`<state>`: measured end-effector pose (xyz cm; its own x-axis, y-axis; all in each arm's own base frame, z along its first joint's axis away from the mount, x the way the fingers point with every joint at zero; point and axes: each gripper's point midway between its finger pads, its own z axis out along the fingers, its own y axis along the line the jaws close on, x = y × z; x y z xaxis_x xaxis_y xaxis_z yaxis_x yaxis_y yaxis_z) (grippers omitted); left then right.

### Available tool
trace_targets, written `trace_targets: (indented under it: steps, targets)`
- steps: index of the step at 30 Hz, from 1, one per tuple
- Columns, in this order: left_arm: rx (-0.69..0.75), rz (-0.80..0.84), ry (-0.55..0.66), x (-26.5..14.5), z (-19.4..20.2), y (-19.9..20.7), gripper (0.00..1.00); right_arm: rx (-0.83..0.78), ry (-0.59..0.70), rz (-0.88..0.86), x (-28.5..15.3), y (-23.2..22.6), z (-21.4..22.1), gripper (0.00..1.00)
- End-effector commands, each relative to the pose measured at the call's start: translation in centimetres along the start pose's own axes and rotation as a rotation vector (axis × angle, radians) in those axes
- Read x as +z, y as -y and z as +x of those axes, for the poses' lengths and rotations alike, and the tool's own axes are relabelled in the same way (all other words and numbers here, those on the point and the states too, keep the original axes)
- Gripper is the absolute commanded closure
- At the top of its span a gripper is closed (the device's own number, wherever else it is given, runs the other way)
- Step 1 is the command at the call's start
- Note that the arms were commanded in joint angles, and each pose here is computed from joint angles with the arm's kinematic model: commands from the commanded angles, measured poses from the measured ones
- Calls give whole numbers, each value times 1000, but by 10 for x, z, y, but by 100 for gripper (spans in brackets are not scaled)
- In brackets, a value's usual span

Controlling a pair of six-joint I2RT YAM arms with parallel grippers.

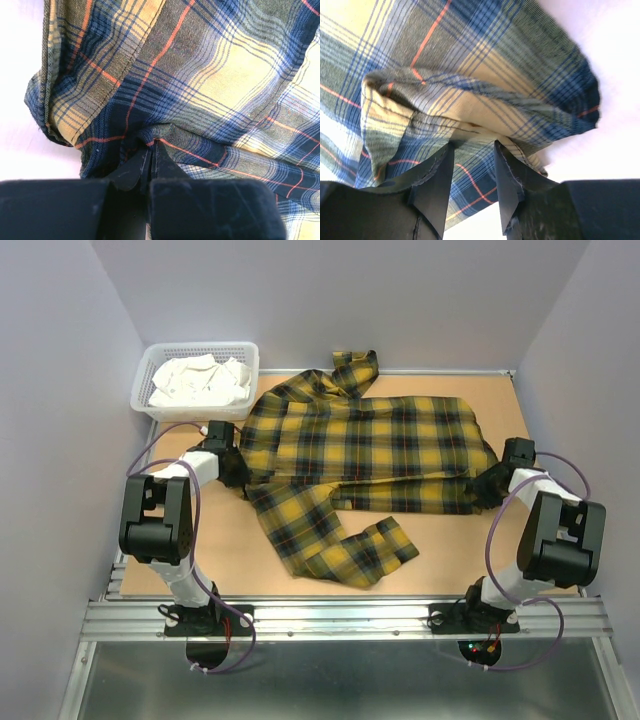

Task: Fold and stack the long sleeve shirts
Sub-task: Fold the shirt

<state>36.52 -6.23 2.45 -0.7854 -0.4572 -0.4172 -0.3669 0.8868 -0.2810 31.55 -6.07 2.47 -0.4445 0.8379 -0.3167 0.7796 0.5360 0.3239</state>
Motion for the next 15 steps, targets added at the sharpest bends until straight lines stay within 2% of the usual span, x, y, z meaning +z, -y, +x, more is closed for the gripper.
trace_targets:
  steps: [1,2,3,4,7,9,11,12,15]
  targets:
    - [-5,-25,56,-5,-22,-4,89,-25,95,97,-1,24,-17,56]
    - [-3,-18,61,-8,-25,-2,86,-32,96,86,-3,21,-19,55]
    - [-3,-5,71,-12,-28,2,79,-58,93,51,-7,14,-20,53]
    - [-2,2,71,-13,-30,4,79,-73,104,42,-10,11,-24,53]
    - [-5,45,94,-27,-39,15,53,-142,89,-90,-28,-17,-23,48]
    - [-2,68,100,-35,-43,21,44,-225,101,-167,-44,-36,-19,46]
    - [7,91,127,-47,-51,27,32,-291,89,-240,-57,-53,-8,45]
    - [10,92,132,-52,-53,28,31,-379,87,-286,-66,-67,5,44]
    - [29,94,178,-69,-62,29,17,-557,38,-343,-80,-89,48,42]
